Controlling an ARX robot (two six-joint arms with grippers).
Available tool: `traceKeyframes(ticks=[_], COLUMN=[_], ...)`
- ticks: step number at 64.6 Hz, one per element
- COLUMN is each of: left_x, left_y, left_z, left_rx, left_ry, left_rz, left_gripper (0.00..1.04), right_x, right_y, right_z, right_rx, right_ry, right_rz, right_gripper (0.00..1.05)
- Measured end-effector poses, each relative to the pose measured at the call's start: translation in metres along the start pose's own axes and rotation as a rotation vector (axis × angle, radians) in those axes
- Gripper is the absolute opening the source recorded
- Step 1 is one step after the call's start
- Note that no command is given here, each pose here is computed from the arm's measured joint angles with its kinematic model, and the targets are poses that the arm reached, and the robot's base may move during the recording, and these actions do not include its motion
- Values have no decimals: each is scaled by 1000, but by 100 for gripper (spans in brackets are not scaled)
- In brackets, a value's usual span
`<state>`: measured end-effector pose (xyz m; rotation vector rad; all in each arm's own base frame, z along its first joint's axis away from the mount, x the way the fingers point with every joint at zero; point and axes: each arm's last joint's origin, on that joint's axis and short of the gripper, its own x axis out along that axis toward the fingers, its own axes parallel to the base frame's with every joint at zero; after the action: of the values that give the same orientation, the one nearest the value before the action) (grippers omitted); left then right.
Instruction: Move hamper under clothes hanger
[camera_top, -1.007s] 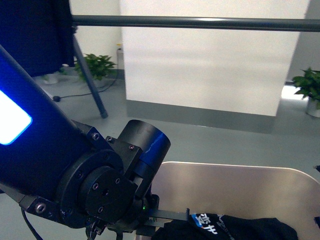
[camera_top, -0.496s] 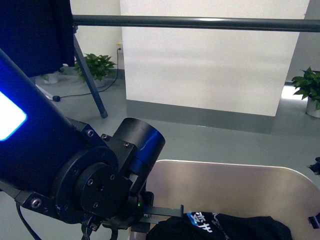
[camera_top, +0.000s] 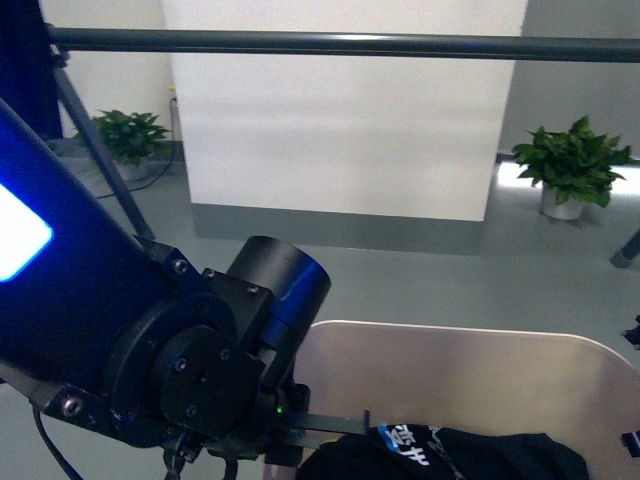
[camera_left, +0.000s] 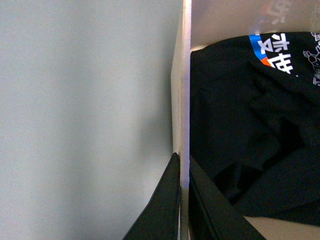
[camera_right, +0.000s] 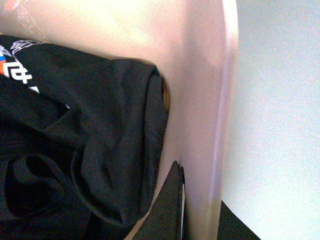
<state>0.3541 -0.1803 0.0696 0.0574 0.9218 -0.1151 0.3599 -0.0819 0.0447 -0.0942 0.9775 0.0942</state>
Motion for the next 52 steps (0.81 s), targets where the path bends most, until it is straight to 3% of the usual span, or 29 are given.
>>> traceKeyframes(ticks=[10, 29, 46, 50, 52], left_x=[-3, 0, -1, 0, 1], left_y=[-12, 0, -3, -3, -1], left_z=[-4, 0, -1, -1, -4], left_rx=[23, 0, 6, 12, 13], left_ry=[9, -2, 1, -18, -88], left_rz=[-45, 9, -7, -15, -35], left_gripper=[4, 4, 4, 4, 4], right_x=[-2, 0, 0, 2, 4], right_y=[-11, 2, -2, -2, 0], right_z=[-4, 0, -1, -3, -7], right_rx=[24, -7, 2, 35, 61], right_ry=[8, 0, 3, -65, -158], right_rz=[-31, 5, -7, 17, 41], right_gripper=[2, 2, 2, 2, 2])
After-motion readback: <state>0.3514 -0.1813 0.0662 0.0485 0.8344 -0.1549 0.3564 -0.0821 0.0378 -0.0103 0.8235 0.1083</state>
